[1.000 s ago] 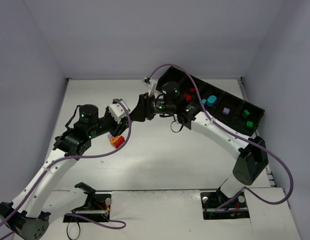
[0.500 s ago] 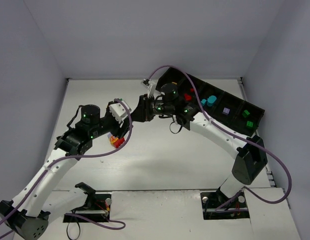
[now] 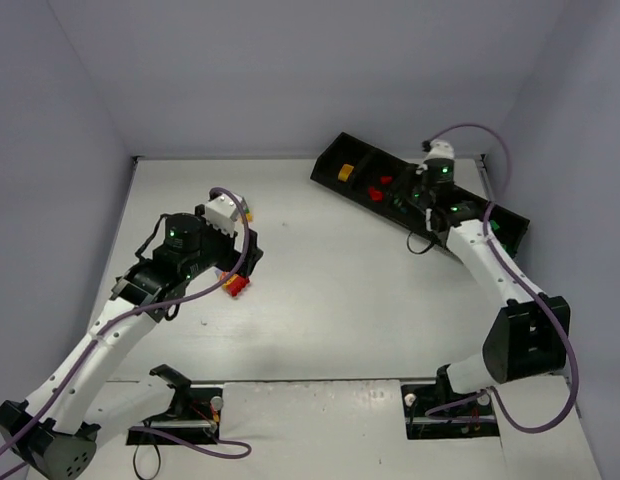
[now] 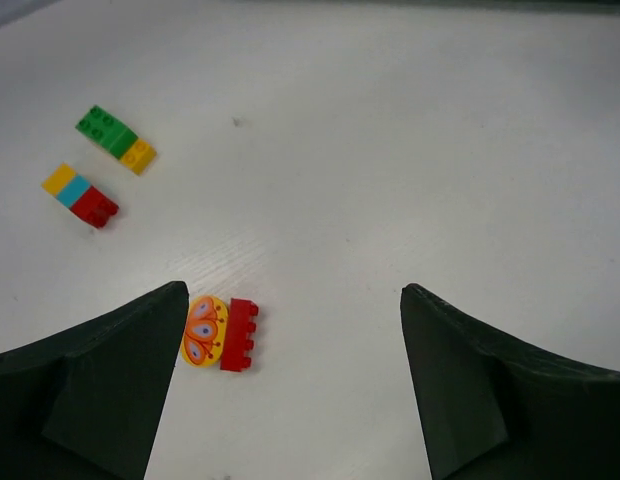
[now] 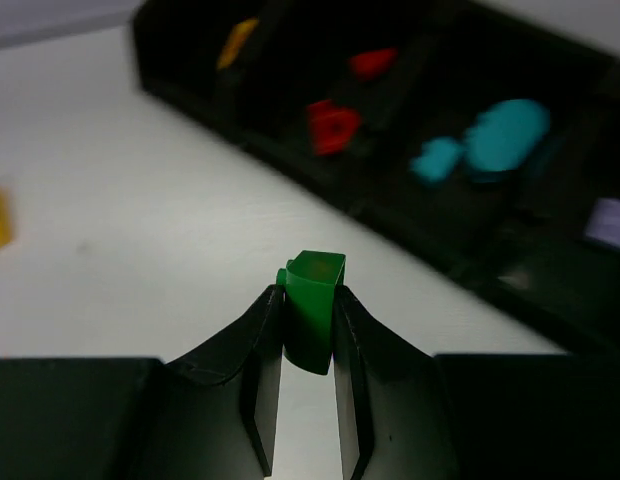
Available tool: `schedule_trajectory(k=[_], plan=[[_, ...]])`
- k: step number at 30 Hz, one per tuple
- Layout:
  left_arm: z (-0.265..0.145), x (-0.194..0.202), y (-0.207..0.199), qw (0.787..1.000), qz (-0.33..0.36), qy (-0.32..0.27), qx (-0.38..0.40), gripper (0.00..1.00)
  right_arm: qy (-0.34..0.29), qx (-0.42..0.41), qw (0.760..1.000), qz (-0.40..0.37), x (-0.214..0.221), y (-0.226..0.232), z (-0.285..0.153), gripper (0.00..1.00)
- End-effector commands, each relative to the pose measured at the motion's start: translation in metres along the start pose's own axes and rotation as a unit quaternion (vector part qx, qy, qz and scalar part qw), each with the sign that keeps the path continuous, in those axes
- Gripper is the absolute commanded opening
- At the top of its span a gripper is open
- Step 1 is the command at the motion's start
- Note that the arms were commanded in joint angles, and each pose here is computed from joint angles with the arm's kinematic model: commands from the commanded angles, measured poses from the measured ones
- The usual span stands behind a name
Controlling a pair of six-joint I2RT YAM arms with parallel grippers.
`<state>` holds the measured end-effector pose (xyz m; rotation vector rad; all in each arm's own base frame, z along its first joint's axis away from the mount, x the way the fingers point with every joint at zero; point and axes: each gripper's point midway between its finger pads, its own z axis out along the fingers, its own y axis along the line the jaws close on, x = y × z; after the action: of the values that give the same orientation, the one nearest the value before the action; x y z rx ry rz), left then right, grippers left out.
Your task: Sort the legos into containers by color
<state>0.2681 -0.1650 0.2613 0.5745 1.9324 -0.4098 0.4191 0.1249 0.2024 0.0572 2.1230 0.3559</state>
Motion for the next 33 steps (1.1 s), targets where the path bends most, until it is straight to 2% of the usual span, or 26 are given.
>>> schedule_trajectory(k=[1,3,5,6,13,19,25,28,33], plan=[[-0.004,-0.008,0.002,0.997,-0.08,-0.009,-0.023,0.81,-0.093,0.209,0.973,-0.015,-0.052,-0.104,-0.035,0.0],[-0.005,-0.001,-0.001,0.995,-0.092,0.007,-0.021,0.81,-0.093,0.291,0.952,-0.001,-0.054,-0.158,-0.045,0.0],[-0.006,0.001,-0.002,0.994,-0.109,0.014,-0.02,0.81,-0.088,0.327,0.941,0.01,-0.052,-0.186,-0.05,0.0],[-0.006,0.003,-0.003,0.993,-0.113,0.02,-0.02,0.82,-0.081,0.36,0.929,0.024,-0.048,-0.215,-0.055,0.0],[-0.004,0.009,-0.004,0.989,-0.136,0.046,-0.024,0.82,-0.037,0.42,0.904,0.063,-0.02,-0.282,-0.046,0.02],[0.002,0.015,-0.002,0.986,-0.152,0.063,-0.035,0.82,-0.006,0.426,0.901,0.083,-0.003,-0.314,-0.028,0.1],[0.011,0.029,0.004,0.979,-0.175,0.093,-0.051,0.82,0.012,0.425,0.9,0.096,0.008,-0.334,-0.02,0.32],[0.015,0.032,0.009,0.975,-0.187,0.1,-0.06,0.82,0.01,0.421,0.902,0.097,0.005,-0.334,-0.017,0.49],[0.017,0.039,0.022,0.966,-0.221,0.114,-0.075,0.82,-0.017,0.379,0.92,0.101,-0.016,-0.307,-0.017,0.54]])
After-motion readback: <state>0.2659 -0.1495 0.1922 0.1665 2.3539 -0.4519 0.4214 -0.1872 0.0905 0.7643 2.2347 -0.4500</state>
